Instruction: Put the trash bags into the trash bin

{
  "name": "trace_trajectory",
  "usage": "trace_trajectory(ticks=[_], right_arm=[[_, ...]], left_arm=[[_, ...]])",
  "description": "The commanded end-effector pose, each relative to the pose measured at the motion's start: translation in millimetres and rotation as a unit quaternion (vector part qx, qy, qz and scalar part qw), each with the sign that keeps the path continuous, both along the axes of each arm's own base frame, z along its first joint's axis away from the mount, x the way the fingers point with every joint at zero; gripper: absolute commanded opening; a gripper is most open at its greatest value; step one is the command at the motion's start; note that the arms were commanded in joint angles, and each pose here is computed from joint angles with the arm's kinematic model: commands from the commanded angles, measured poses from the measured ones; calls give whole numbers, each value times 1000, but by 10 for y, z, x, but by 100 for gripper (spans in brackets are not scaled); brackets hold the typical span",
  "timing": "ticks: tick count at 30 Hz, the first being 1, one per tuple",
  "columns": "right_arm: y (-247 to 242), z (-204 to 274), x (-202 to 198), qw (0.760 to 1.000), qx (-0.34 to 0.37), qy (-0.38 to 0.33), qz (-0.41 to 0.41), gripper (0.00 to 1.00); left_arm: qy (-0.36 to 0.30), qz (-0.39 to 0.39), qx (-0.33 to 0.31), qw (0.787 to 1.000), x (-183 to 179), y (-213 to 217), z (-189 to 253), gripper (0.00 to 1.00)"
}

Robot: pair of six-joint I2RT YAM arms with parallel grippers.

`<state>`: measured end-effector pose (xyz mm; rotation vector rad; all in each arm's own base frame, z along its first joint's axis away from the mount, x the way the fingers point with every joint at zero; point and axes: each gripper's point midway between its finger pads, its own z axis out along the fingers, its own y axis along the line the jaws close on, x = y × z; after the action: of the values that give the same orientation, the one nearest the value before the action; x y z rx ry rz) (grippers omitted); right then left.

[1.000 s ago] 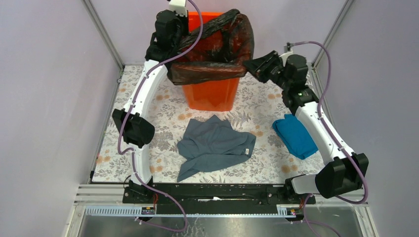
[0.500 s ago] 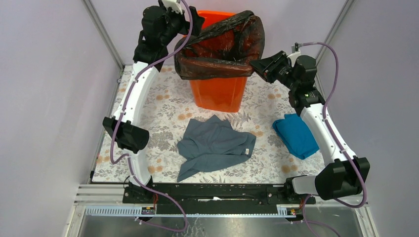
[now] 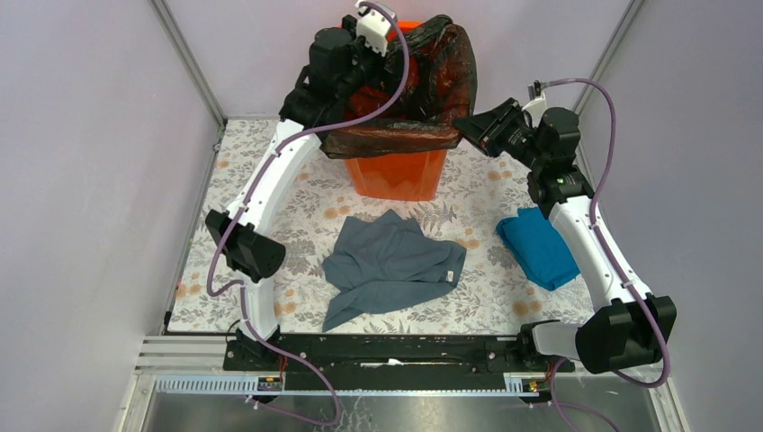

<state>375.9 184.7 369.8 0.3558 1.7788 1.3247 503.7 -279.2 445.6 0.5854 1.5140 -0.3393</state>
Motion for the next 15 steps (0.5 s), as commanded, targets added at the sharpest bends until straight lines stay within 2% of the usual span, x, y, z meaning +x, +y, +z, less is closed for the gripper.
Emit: trace_trajectory(ticks=[1, 6, 11, 13, 15], right_arm=[[59, 84, -115, 996, -46, -74, 36, 0], [60, 81, -172, 994, -52, -84, 42, 0], [81, 56, -208, 993, -54, -89, 54, 0], [82, 31, -220, 993, -58, -90, 56, 0], [80, 5, -243, 992, -63, -91, 59, 0]], left_arm=[[-33, 51, 26, 998, 69, 226, 147, 99], [-15, 51, 44, 998, 80, 185, 0, 99], [-36, 111, 79, 990, 162, 262, -24, 97], [-45, 131, 70, 988, 183, 320, 43, 90], [-53, 157, 52, 985, 198, 400, 143, 74]])
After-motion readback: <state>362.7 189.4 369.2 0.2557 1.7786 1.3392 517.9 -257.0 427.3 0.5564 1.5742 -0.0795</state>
